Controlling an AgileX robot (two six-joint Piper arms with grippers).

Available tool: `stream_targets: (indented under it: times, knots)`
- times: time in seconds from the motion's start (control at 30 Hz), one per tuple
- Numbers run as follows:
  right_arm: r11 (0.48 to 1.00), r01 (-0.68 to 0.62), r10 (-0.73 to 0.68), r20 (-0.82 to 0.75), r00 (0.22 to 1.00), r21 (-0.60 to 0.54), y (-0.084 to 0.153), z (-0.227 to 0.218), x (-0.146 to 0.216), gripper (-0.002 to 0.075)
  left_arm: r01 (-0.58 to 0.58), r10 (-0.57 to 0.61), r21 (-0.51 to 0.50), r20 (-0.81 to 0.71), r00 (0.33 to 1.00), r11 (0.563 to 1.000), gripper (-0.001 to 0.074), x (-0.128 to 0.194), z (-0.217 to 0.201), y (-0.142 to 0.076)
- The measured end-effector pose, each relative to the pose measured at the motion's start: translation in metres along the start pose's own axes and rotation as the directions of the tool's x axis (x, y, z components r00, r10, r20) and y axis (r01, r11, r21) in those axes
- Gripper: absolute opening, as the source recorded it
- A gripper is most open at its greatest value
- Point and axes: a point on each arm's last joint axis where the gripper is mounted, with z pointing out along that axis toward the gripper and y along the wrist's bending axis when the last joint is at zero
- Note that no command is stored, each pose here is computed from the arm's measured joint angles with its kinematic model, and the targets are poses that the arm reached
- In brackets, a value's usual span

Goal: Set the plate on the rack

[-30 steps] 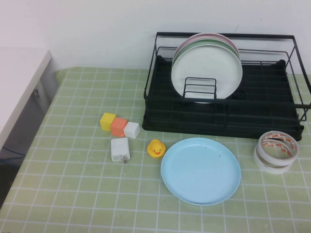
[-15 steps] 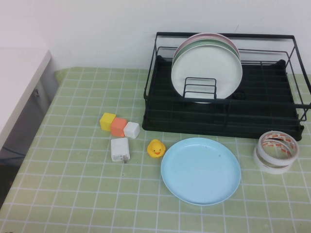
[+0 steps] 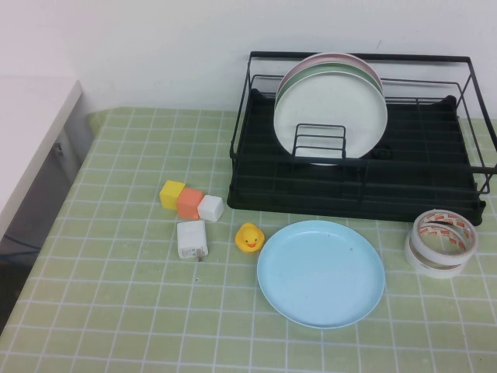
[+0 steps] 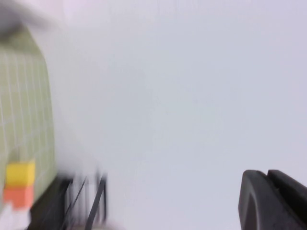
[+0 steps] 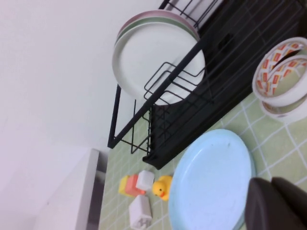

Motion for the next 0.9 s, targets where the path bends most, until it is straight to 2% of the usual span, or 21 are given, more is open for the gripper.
stream_targets:
  times: [0.1,0.17,0.27,0.37,0.47,0.53,0.63,0.7,0.73,0.8,0.9]
  knots:
    - [1.0,0.028,-0.028,0.002,1.0,-0.002,0.0,0.0,0.0,-0.0002,0.074,-0.073,-0.007,0.083,0.994,0.997,-0.0002,-0.007,0.0,0.001]
    - [0.999,0.042,-0.042,0.002,0.999,-0.002,0.0,0.0,0.0,-0.0002,0.037,-0.036,-0.008,0.069,0.997,0.999,-0.0002,-0.006,0.0,0.001]
    - [0.996,0.094,-0.094,-0.005,0.996,-0.001,0.0,0.0,0.0,-0.0002,-0.179,0.18,0.017,-0.063,0.982,0.984,-0.0002,0.006,0.0,0.0]
    - [0.984,0.176,-0.176,-0.016,0.984,-0.002,0.0,0.0,0.002,-0.0002,-0.41,0.417,0.079,-0.235,0.878,0.909,-0.0002,0.023,-0.002,-0.009]
    - [0.971,0.241,-0.241,-0.034,0.97,-0.005,0.0,0.0,0.003,-0.0002,-0.618,0.622,0.144,-0.369,0.691,0.773,-0.0002,0.036,0.004,-0.032]
    - [0.962,0.272,-0.272,-0.047,0.961,-0.008,0.0,0.0,0.004,-0.0002,-0.748,0.726,0.184,-0.469,0.504,0.638,-0.0002,0.045,0.014,-0.049]
    - [0.957,0.29,-0.291,-0.056,0.955,-0.015,0.0,0.0,0.005,-0.0002,-0.877,0.764,0.242,-0.617,0.191,0.415,-0.0002,0.052,0.034,-0.066]
    - [0.955,0.295,-0.295,-0.058,0.954,-0.016,0.0,0.0,0.005,-0.0002,-0.911,0.72,0.271,-0.693,0.038,0.309,-0.0002,0.055,0.055,-0.077]
    - [0.954,0.301,-0.301,-0.057,0.952,-0.018,0.0,0.0,0.005,-0.0002,-0.92,0.686,0.285,-0.727,-0.026,0.267,-0.0002,0.056,0.066,-0.081]
    - [0.948,0.317,-0.318,-0.058,0.946,-0.024,0.0,0.0,0.006,-0.0002,-0.925,0.621,0.307,-0.776,-0.108,0.223,-0.0002,0.06,0.087,-0.086]
    - [0.943,0.331,-0.332,-0.056,0.941,-0.031,0.001,0.0,0.006,-0.0002,-0.92,0.537,0.339,-0.822,-0.189,0.195,-0.0002,0.069,0.117,-0.089]
